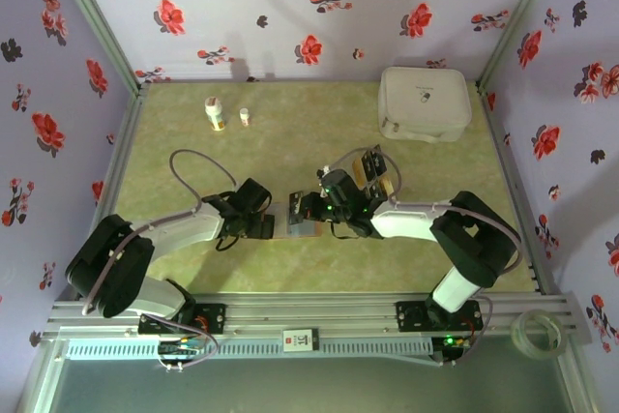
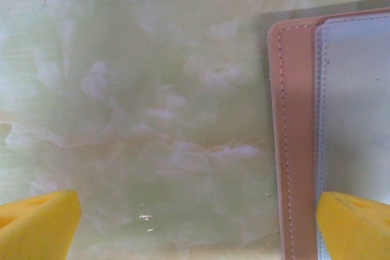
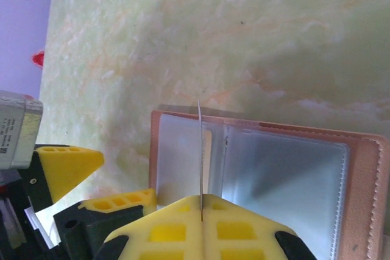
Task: Put the credit cards into the card holder
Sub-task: Insert the credit card into the card slot.
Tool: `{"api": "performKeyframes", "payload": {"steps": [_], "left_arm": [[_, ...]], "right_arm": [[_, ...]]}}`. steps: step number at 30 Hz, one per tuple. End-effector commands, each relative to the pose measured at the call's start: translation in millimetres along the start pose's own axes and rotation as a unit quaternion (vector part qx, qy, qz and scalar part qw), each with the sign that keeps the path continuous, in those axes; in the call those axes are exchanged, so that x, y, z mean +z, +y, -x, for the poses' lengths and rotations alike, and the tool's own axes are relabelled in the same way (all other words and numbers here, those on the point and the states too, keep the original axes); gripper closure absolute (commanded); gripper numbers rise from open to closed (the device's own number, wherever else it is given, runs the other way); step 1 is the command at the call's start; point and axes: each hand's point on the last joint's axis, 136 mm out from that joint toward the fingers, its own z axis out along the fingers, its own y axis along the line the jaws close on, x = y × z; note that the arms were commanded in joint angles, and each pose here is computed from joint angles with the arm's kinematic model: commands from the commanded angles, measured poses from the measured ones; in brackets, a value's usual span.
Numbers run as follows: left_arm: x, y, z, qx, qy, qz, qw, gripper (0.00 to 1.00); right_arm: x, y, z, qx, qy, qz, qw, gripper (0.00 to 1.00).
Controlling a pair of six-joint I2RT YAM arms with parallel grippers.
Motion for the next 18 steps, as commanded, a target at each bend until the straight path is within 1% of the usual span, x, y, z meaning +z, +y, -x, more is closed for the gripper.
{"api": "performKeyframes", "payload": {"steps": [1,7,18], "left_arm": [[4.9,10.1,-10.2,-0.011,0.008,0.026,1.000,0.00],[4.1,11.2,-12.1,-0.016,0.007,0.026,0.999,0.00],[3.9,11.1,-12.4,-0.015,0.007,0.026,1.000,0.00]], "right_arm": [[5.2,4.8,3.9,0.017,-0.015,0.034,0.999,1.00],[10.8,1.4,1.4,0.020,-0.021,0.048,0.998,1.00],[11.2,-13.4,-1.7,0.018,-0.039,0.040,0.998,1.00]]}}
